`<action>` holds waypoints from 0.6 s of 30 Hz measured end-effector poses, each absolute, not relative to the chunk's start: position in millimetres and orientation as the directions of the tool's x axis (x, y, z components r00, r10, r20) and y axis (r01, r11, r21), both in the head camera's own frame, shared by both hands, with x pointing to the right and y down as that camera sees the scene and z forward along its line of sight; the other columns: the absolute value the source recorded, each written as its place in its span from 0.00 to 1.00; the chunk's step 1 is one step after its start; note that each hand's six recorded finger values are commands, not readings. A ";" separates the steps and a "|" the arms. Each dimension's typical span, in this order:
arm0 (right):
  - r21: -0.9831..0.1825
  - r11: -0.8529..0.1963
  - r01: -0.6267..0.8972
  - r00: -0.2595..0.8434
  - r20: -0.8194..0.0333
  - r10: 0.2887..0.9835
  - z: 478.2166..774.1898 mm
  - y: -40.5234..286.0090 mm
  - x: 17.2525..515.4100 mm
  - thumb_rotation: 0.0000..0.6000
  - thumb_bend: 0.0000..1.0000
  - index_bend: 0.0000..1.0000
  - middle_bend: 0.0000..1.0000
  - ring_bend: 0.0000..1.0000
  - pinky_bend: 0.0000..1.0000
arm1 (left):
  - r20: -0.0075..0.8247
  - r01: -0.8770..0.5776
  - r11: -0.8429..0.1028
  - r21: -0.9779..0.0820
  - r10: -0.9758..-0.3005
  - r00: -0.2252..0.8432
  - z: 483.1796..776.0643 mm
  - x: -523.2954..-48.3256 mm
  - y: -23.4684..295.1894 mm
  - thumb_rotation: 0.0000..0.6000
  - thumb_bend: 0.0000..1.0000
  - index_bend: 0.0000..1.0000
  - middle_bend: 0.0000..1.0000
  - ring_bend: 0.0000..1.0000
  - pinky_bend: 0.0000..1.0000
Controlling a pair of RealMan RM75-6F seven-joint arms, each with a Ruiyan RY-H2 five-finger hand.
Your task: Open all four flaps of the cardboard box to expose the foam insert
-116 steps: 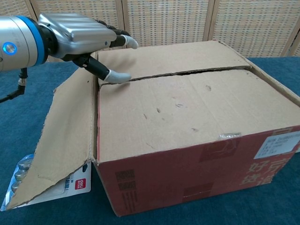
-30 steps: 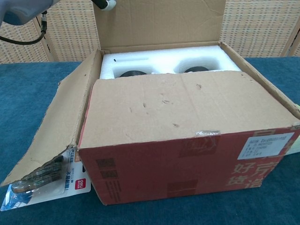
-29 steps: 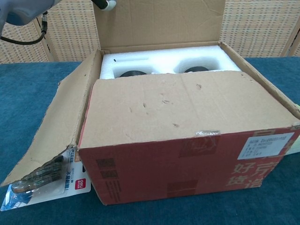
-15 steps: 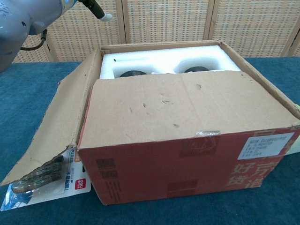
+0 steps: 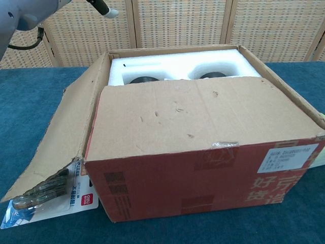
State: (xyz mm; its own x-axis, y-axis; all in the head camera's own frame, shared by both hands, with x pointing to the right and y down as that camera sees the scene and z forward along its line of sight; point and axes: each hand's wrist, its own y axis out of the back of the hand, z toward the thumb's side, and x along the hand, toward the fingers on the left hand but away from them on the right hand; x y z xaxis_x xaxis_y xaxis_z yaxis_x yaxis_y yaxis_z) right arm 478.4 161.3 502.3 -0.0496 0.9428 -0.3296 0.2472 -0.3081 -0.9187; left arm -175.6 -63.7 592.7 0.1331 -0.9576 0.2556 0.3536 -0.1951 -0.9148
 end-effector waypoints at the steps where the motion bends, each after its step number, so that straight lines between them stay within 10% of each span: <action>1: -0.919 -0.309 0.247 -0.049 -0.330 0.943 502.4 161.0 478.2 1.00 0.67 0.12 0.21 0.00 0.00 | 0.262 0.344 -0.203 -0.917 -0.956 0.135 592.8 -175.9 -62.9 0.53 0.34 0.00 0.00 0.00 0.00; 8: -0.917 -0.315 0.245 -0.041 -0.335 0.941 505.4 158.5 474.1 1.00 0.67 0.12 0.21 0.00 0.00 | 0.321 0.238 -0.275 -0.931 -0.930 0.178 587.5 -179.8 -54.4 0.54 0.66 0.00 0.00 0.00 0.00; 18: -0.914 -0.319 0.251 -0.034 -0.338 0.940 509.0 158.9 470.0 1.00 0.67 0.12 0.21 0.00 0.00 | 0.423 -0.053 -0.458 -0.887 -0.853 0.307 576.7 -179.4 -27.8 0.54 0.68 0.00 0.00 0.00 0.04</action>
